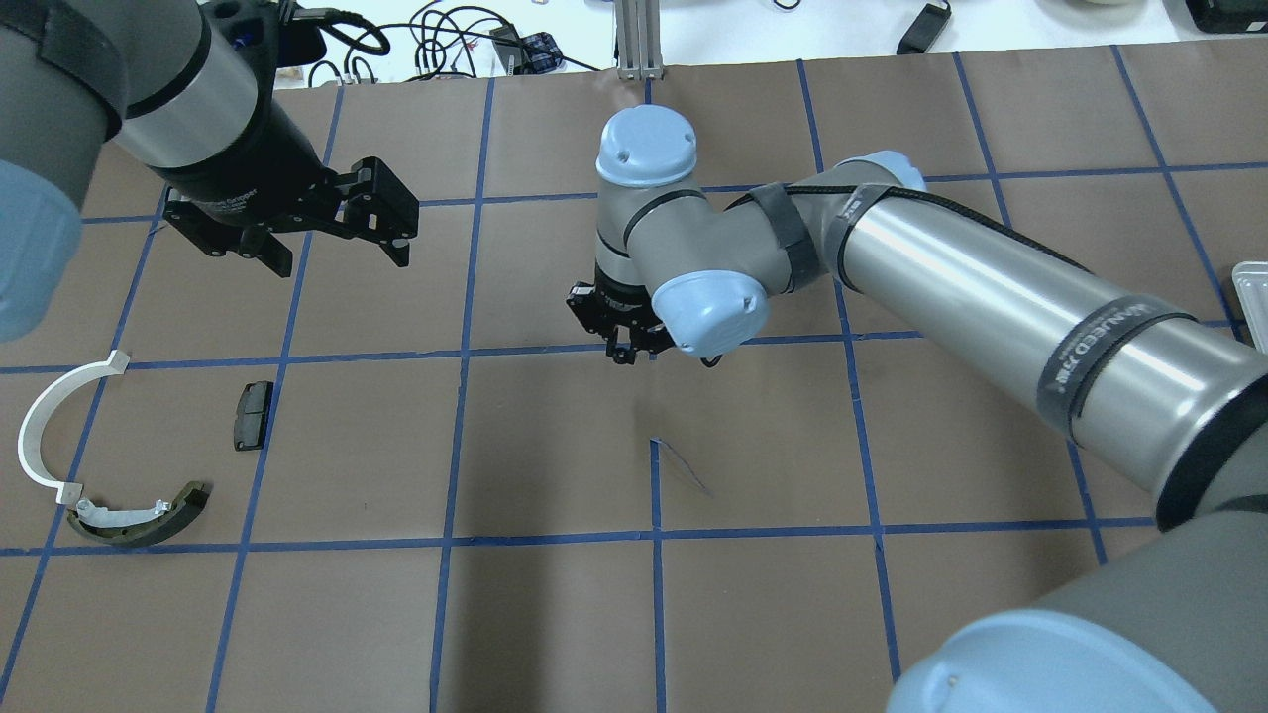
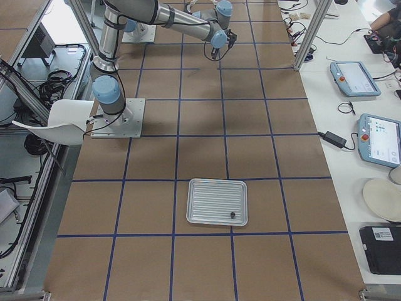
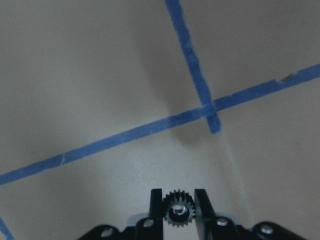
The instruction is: Place bearing gear from tray to pile
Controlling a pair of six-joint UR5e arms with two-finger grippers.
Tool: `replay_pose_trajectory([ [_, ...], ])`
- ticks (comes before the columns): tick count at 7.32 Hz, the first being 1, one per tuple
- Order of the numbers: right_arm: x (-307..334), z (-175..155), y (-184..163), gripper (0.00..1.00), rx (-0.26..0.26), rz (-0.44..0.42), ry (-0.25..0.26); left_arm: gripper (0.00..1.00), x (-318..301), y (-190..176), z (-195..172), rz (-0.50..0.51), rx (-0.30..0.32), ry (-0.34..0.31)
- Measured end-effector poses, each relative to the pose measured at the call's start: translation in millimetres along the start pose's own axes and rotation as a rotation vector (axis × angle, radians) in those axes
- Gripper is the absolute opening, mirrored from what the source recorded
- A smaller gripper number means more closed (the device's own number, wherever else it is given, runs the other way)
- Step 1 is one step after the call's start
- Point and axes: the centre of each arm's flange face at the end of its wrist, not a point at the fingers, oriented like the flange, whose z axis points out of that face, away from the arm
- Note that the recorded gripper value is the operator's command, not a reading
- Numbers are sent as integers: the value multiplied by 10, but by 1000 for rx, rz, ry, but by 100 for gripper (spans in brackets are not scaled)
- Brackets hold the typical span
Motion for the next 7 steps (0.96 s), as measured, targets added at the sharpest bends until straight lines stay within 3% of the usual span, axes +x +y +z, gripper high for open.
replay_pose_trajectory([
  [1,-87,130,107,37,-15,-14,1,100,1,-3,8,0,-1,0],
  [2,-134,215,208,96,-26,-25,7,100,2,-7,20,1,-3,0],
  [5,-114,144,214,100,2,-28,20,100,5,-32,134,3,-12,6],
  [7,395,-437,-342,100,90,7,27,100,12,-89,260,8,-26,7],
])
